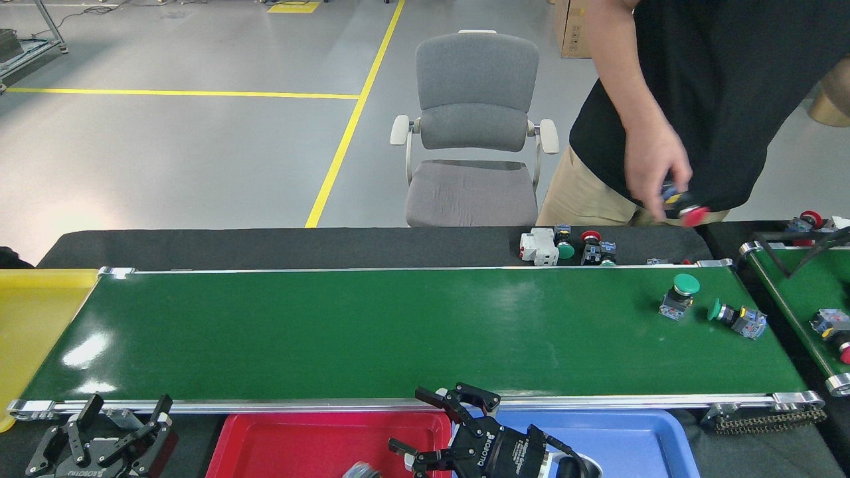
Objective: Pick switch part from conveyor to tray
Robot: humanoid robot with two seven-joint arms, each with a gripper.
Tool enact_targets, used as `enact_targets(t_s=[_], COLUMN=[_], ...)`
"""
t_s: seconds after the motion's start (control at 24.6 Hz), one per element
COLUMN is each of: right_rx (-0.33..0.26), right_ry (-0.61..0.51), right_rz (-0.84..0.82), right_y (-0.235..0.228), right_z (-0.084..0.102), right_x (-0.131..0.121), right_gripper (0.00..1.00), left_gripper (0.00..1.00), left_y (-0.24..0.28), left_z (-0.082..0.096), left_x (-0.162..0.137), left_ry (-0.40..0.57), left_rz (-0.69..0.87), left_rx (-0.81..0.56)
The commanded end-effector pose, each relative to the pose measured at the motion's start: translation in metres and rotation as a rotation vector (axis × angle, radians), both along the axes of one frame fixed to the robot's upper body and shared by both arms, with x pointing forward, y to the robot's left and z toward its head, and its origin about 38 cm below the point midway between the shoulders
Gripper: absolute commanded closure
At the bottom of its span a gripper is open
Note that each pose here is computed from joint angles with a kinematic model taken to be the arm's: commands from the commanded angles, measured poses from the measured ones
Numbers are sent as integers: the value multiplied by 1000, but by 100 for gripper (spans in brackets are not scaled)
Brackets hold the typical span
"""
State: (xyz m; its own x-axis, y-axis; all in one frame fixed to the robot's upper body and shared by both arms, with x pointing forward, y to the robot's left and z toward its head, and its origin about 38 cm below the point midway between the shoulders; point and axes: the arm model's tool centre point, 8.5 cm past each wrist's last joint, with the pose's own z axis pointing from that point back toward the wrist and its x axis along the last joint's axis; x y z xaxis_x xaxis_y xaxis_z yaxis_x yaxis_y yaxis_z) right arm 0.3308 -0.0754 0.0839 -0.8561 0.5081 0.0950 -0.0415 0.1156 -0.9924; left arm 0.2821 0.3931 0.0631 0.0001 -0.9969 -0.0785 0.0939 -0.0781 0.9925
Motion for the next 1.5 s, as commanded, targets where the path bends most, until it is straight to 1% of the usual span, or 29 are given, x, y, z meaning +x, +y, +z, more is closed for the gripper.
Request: enact_targets(t_s=[0.0,0.08,0.12,0.2,0.28,0.37,0.41,0.49,0.57,0.65,0.69,0.77,0.81,0.89,1.02,1.1,1.46], right_rx=[21,33,37,52,81,58,47,30,16,-12,-27,-60,-79,-106,-137,-158,-192], right_ry=[-8,43,53,79,68,95,106,115,122,114,112,115,115,123,133,140,158], right_rz=[-159,-455,-585,-848,-1023,-1164,-1203,-1242,-1239,-1209,-1180,-1133,-1128,-1130,-1159,-1160,-1163], right_y=[-32,-84,-110,-160,-190,-212,-217,-222,-222,-219,-208,-190,-181,-167,-143,-132,-127], right_z=[7,-3,-4,-15,-23,-35,-38,-41,-40,-33,-29,-28,-29,-33,-34,-36,-36], right_x=[9,3,-3,-26,-41,-51,-52,-50,-45,-30,-19,3,20,39,78,95,127], right_gripper=[13,13,13,11,10,9,9,9,9,9,9,9,9,9,9,8,7], left_gripper=[0,0,0,0,0,0,0,0,0,0,0,0,0,0,0,0,0], left_y=[4,5,6,6,5,5,5,4,3,3,3,4,5,5,4,4,4], left_z=[4,4,5,5,5,5,5,7,8,9,11,12,11,12,12,12,11], left_x=[0,0,0,0,0,0,0,4,6,7,8,8,8,9,9,9,9], left_ry=[-12,-15,-17,-18,-18,-18,-18,-23,-26,-29,-34,-36,-35,-35,-37,-37,-36], left_rz=[-1,4,8,9,3,1,1,-9,-13,-14,-14,-14,-10,-10,-9,-9,-6], left_rx=[-6,-17,-17,-17,-18,-17,-17,-13,-12,-12,-12,-12,-11,-11,-10,-10,-8])
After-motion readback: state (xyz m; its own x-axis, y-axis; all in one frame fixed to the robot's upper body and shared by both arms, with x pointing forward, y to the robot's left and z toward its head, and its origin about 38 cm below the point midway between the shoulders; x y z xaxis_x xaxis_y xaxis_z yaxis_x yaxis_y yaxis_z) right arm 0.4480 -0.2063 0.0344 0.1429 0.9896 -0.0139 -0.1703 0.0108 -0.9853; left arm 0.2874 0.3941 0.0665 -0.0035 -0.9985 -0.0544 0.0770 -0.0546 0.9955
